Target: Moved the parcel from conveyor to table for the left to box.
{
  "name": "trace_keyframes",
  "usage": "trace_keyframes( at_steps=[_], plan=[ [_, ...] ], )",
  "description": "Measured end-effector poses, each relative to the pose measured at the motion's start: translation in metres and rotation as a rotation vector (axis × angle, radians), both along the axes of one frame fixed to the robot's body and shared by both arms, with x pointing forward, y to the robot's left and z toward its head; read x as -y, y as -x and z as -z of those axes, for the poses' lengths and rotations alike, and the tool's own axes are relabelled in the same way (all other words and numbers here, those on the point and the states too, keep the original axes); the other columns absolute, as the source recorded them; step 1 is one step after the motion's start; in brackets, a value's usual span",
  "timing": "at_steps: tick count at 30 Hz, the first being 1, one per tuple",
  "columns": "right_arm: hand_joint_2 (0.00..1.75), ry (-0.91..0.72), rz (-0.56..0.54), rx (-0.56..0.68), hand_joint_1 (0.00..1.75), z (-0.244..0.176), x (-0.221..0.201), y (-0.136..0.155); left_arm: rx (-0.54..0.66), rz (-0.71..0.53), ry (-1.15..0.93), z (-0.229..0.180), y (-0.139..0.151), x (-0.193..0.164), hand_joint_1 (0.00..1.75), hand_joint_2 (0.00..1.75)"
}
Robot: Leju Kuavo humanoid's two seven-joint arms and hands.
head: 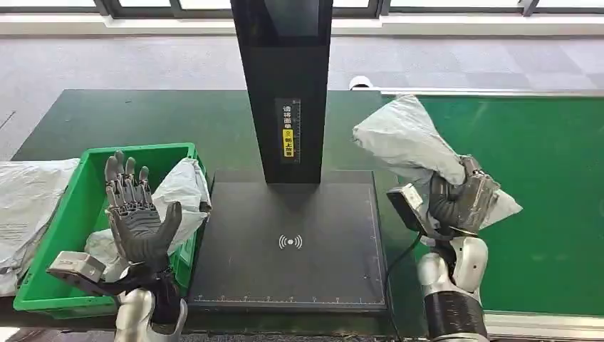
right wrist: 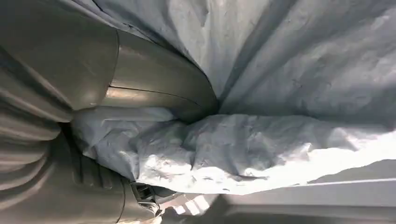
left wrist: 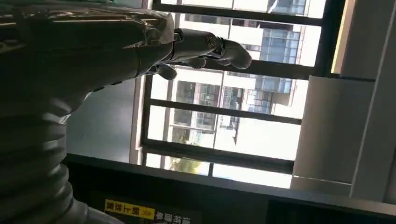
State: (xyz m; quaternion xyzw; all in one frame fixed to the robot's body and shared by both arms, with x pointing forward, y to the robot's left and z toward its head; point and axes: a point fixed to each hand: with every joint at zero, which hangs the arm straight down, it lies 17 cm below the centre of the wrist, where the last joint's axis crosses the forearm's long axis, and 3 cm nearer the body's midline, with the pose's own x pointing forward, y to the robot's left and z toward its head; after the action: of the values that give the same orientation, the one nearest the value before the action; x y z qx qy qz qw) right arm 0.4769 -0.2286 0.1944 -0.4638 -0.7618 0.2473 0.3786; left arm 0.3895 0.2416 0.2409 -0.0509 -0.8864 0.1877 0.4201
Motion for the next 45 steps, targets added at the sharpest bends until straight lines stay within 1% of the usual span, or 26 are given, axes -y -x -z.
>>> trace_keyframes(
  at_steps=[7,10,13,19,27,29,32,35,45],
  plan=[
    [1.75,0.089,-0.3,-0.005,1.75,0.006,-0.123,0.03,0.0,0.04,-0.002,0.003,-0.003,0.012,0.0,1.75],
    [1.75,0.104,-0.381,-0.019,1.75,0.011,-0.156,0.041,0.001,0.049,-0.003,0.003,-0.005,0.016,0.0,1.75],
    [1.75,0.112,-0.43,-0.032,1.75,0.017,-0.175,0.049,-0.001,0.054,-0.003,0.004,-0.007,0.017,0.0,1.75],
    [1.75,0.117,-0.472,-0.042,1.75,0.022,-0.19,0.057,-0.005,0.061,-0.003,0.006,-0.009,0.02,0.0,1.75],
    [1.75,0.124,-0.49,-0.063,1.75,0.029,-0.196,0.059,-0.005,0.064,-0.004,0.006,-0.01,0.021,0.0,1.75],
    [1.75,0.124,-0.51,-0.08,1.75,0.034,-0.201,0.061,-0.005,0.065,-0.003,0.006,-0.01,0.022,0.0,1.75],
    [1.75,0.085,-0.581,-0.143,1.75,0.046,-0.214,0.064,-0.002,0.071,-0.004,0.004,-0.011,0.024,0.0,1.75],
    [1.75,0.071,-0.617,-0.177,1.75,0.054,-0.222,0.067,-0.002,0.074,-0.005,0.004,-0.012,0.025,0.0,1.75],
    [1.75,0.067,-0.627,-0.205,1.75,0.061,-0.227,0.065,0.007,0.08,-0.006,0.001,-0.014,0.028,0.0,1.75]
  ],
)
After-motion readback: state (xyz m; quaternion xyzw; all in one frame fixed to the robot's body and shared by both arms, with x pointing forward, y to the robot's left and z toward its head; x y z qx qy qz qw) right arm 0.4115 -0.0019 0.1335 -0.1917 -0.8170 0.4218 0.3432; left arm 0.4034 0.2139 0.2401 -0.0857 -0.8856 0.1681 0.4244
